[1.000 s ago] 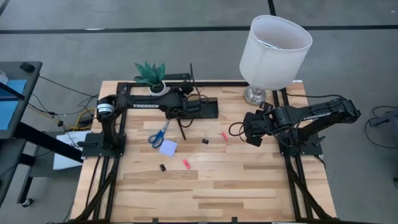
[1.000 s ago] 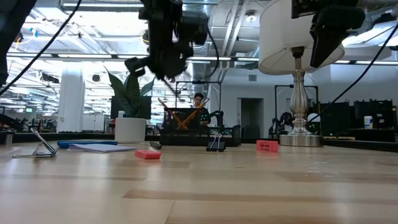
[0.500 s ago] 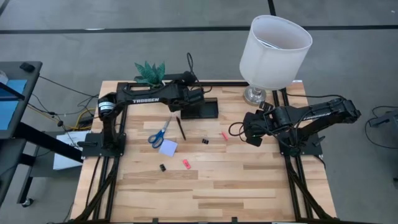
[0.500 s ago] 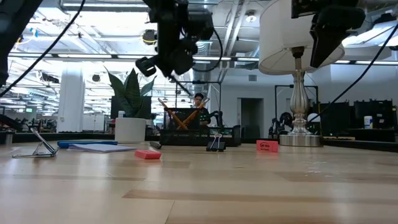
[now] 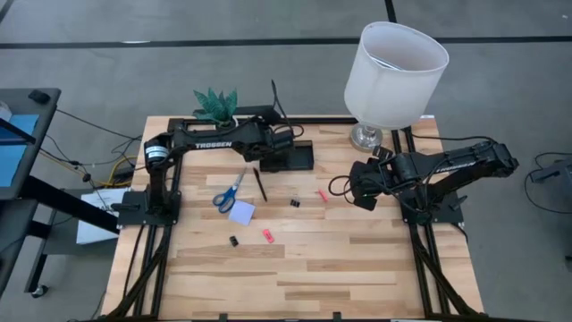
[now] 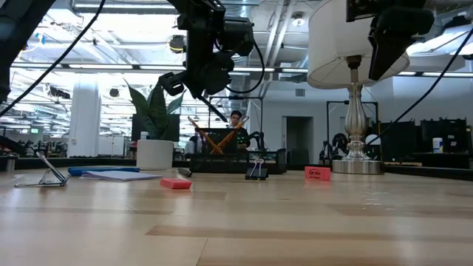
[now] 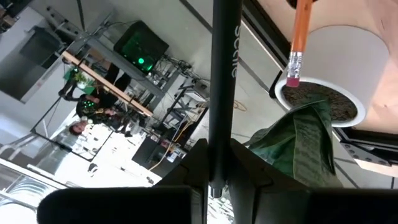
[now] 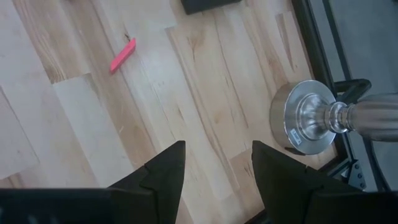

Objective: Pick and place office supplies into organizer
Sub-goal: Put the top black ball pen into the desk organizer, then put the black ball pen into the desk organizer

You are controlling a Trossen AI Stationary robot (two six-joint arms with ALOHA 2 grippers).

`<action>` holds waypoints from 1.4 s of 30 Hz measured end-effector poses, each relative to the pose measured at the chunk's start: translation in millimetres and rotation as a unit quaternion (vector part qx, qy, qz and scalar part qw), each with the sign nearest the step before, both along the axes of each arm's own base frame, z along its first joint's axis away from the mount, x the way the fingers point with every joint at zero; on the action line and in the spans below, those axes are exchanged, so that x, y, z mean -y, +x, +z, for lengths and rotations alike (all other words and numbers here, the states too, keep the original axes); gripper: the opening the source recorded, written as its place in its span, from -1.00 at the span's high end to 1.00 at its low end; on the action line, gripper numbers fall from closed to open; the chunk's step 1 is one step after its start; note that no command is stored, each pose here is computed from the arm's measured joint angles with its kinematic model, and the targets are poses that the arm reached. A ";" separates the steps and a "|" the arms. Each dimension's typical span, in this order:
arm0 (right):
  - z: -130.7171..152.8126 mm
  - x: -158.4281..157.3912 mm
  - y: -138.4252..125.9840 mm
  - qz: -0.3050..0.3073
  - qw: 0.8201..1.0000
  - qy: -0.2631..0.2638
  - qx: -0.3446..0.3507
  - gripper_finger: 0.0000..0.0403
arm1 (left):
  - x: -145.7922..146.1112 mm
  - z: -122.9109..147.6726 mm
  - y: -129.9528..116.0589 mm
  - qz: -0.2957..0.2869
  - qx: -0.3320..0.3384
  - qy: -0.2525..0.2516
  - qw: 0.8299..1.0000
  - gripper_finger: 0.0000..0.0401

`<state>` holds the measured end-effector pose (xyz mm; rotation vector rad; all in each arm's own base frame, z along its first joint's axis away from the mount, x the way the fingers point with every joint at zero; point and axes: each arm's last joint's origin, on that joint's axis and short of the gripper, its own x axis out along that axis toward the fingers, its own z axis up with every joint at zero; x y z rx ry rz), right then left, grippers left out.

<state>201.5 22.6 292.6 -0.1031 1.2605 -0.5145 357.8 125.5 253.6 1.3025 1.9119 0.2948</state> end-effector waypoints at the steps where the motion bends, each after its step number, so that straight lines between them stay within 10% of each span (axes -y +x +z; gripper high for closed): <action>1: 0.0 0.0 0.0 0.000 1.000 0.000 0.000 0.12 | 0.4 0.0 0.2 -0.001 0.000 0.000 1.000 0.90; 35: 0.0 -0.1 0.4 -0.008 1.000 0.002 0.005 0.12 | 8.2 18.4 -15.0 0.052 0.063 0.063 0.995 0.67; 42: 0.6 -0.9 4.5 -0.017 0.999 0.009 0.032 0.12 | 35.7 60.8 -46.7 0.105 0.229 -0.061 0.966 0.67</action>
